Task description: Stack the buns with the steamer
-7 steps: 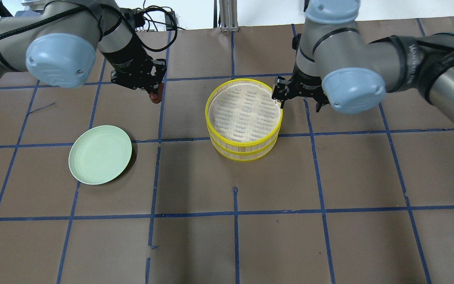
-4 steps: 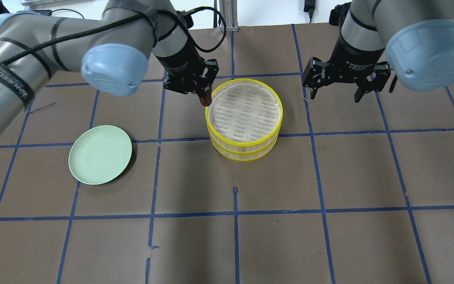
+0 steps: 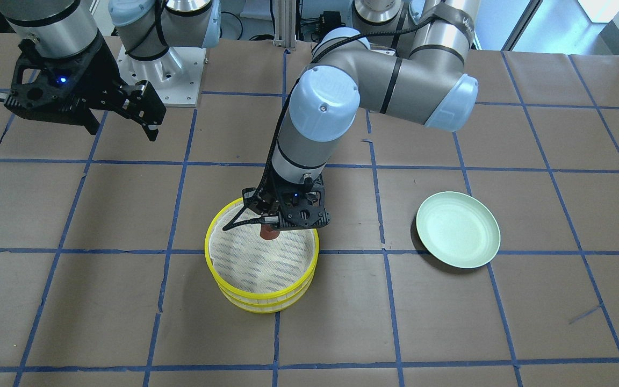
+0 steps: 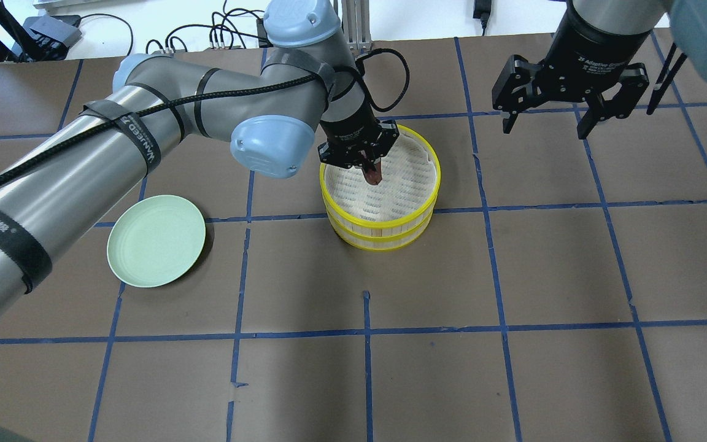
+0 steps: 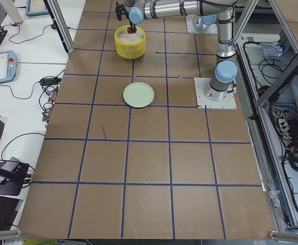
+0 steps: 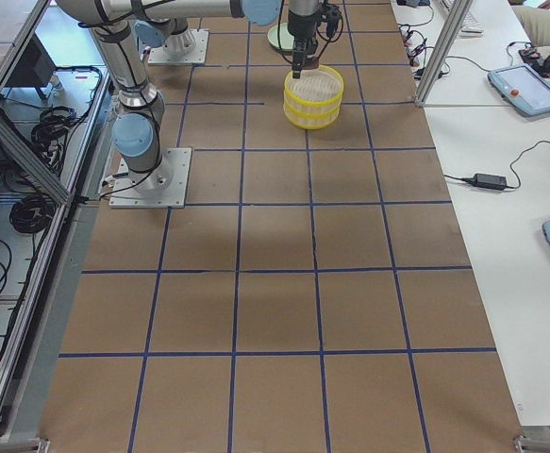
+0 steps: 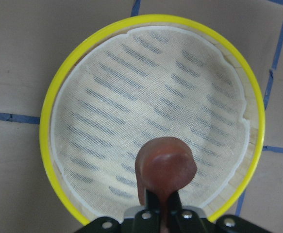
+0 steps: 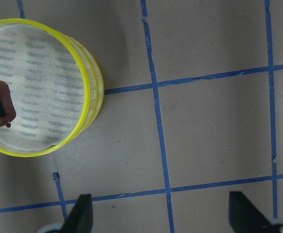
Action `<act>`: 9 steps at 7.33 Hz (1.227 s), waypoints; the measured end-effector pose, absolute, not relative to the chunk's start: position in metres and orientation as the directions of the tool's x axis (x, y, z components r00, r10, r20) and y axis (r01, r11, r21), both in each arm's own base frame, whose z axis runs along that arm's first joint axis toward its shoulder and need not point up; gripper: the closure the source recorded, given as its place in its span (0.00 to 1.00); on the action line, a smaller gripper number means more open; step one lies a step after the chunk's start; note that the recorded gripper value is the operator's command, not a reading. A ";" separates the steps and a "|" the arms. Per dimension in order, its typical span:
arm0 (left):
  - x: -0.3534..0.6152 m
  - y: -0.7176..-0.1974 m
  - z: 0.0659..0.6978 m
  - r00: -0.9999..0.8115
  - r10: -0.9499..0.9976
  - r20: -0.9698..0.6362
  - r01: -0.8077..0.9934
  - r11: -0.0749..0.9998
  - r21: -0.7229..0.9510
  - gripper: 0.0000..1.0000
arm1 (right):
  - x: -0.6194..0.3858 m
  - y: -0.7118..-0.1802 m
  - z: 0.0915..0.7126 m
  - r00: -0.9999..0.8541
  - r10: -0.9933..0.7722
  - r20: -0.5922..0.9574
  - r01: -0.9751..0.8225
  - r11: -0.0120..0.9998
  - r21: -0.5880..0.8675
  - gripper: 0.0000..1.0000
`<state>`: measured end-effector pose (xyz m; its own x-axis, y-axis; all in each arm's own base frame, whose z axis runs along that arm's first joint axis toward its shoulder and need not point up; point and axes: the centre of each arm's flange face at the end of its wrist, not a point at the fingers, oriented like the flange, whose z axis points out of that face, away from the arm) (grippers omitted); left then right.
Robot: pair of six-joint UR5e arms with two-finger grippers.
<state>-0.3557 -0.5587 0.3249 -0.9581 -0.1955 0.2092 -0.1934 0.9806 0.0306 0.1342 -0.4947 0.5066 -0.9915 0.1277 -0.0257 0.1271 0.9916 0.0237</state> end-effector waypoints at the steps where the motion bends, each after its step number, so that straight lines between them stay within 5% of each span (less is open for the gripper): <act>1: -0.357 -0.562 0.321 -0.958 -0.194 0.212 -0.195 0.981 0.017 0.16 | 0.135 -0.494 0.507 -0.992 0.126 -0.026 0.125 0.992 0.028 0.00; 9: -0.344 -0.568 0.335 -0.962 -0.150 0.230 -0.163 0.986 -0.041 0.10 | 0.136 -0.493 0.507 -0.992 0.124 -0.027 0.123 0.992 0.031 0.00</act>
